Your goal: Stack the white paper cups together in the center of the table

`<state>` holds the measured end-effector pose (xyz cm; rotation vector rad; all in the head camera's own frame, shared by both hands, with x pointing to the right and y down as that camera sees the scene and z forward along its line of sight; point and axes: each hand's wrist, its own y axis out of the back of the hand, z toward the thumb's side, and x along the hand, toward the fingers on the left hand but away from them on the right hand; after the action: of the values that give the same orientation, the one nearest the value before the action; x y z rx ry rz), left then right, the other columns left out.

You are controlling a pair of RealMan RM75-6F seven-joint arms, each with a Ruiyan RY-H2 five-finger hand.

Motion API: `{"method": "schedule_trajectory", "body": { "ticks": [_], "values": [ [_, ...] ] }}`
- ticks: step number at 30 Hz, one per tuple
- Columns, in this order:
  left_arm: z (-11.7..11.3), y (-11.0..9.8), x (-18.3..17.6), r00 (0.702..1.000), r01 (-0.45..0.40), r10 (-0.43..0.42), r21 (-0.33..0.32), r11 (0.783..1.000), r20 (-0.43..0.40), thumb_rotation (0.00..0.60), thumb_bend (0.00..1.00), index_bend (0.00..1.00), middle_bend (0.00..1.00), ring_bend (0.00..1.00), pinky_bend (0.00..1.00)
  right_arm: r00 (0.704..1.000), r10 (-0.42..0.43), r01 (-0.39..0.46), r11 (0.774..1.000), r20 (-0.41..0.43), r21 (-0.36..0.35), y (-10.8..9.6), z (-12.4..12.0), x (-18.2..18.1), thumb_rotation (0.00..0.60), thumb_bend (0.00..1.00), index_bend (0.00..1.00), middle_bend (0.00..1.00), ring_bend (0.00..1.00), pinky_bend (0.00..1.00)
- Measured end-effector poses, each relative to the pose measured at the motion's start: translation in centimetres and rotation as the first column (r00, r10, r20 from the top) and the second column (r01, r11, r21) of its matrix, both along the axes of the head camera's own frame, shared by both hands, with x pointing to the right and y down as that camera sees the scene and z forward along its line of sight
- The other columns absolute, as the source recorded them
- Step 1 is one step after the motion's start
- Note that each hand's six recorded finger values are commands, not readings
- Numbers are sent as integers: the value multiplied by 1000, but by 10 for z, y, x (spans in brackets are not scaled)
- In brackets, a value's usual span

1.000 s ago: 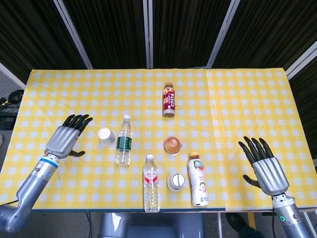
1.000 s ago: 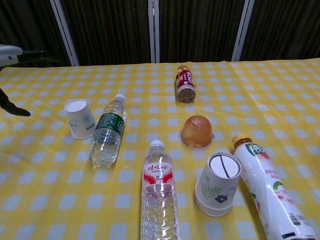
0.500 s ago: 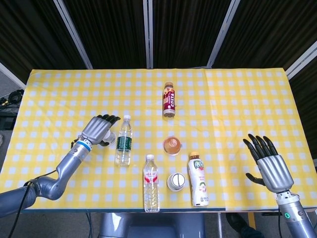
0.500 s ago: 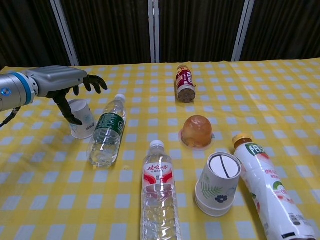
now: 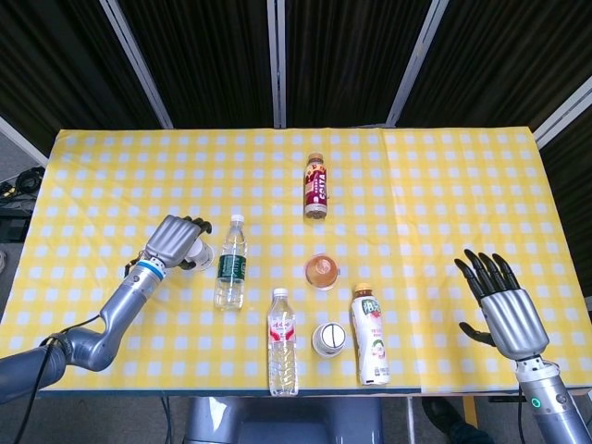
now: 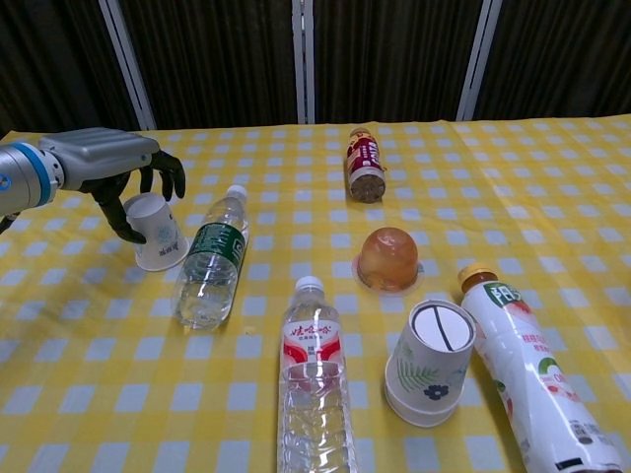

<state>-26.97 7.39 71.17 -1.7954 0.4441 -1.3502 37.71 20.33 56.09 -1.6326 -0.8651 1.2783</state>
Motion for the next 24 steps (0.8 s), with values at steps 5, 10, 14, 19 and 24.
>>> {"method": "schedule_trajectory", "body": {
  "ticks": [5, 10, 14, 19, 24],
  "values": [
    [0, 3, -4, 1000, 17, -17, -7, 1000, -4, 600, 231, 501, 479, 519, 649, 1000, 1, -1, 1000, -1, 2, 0, 0, -1, 600, 0, 0, 0, 0, 0],
    [-13, -2, -4, 998, 37, -36, 25, 999, -45, 600, 230, 499, 479, 519, 649, 1000, 5, -5, 1000, -1, 3, 0, -1, 0, 600, 0, 0, 0, 0, 0],
    [-29, -5, -3, 996, 34, -30, 49, 998, -80, 600, 226, 497, 479, 519, 646, 1000, 5, -5, 1000, -2, 1, 0, 0, 0, 600, 0, 0, 0, 0, 0],
    [-53, -8, 7, 991, 17, -7, 79, 997, -137, 600, 220, 498, 479, 518, 636, 1000, 11, -11, 1000, 0, 5, 0, -1, 1, 600, 0, 0, 0, 0, 0],
    [-82, 1, 38, 971, -46, 65, 83, 995, -232, 600, 210, 503, 479, 519, 636, 1000, 21, -21, 1000, -2, 13, -2, -3, 2, 600, 0, 0, 0, 0, 0]
  ]
}}
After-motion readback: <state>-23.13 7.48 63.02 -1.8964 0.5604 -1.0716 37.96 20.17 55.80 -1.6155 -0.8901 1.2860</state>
